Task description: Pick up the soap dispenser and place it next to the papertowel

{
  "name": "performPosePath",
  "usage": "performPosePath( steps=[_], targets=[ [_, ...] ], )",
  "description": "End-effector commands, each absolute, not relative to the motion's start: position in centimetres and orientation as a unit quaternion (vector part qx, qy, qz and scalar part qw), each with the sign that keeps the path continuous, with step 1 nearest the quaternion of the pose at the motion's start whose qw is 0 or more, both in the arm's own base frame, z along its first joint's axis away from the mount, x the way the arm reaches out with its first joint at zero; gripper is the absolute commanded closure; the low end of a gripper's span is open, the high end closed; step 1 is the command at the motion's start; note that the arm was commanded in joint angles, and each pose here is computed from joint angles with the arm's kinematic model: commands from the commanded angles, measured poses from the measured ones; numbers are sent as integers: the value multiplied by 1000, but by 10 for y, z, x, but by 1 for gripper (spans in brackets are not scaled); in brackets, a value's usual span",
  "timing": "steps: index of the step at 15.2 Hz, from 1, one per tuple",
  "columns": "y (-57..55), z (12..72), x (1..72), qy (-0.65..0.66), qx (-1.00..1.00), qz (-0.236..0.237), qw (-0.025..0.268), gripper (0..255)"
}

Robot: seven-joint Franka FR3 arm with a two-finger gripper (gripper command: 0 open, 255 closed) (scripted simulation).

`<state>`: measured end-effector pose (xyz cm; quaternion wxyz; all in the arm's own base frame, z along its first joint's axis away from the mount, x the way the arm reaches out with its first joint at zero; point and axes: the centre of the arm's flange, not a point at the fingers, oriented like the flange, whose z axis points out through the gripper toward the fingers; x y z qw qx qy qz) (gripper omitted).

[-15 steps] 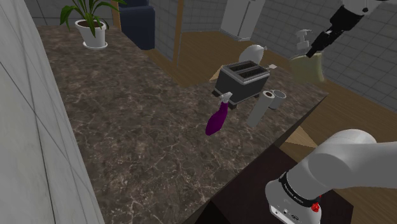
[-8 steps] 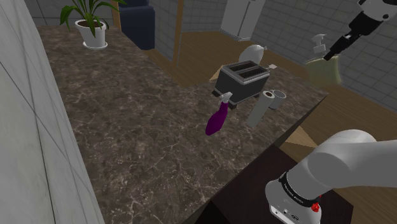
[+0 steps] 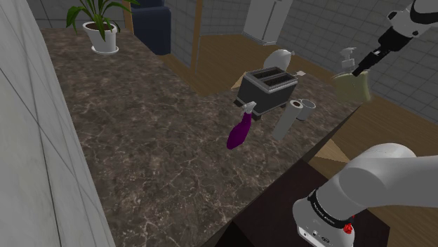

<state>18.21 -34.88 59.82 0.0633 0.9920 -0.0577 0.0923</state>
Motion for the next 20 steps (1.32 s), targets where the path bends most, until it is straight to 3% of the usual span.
performPosePath(
  steps=[1, 20],
  targets=[
    [-348, 587, 182, -58, 992, 93, 64, 255],
    [-348, 487, 182, -58, 992, 93, 64, 255]
  ],
)
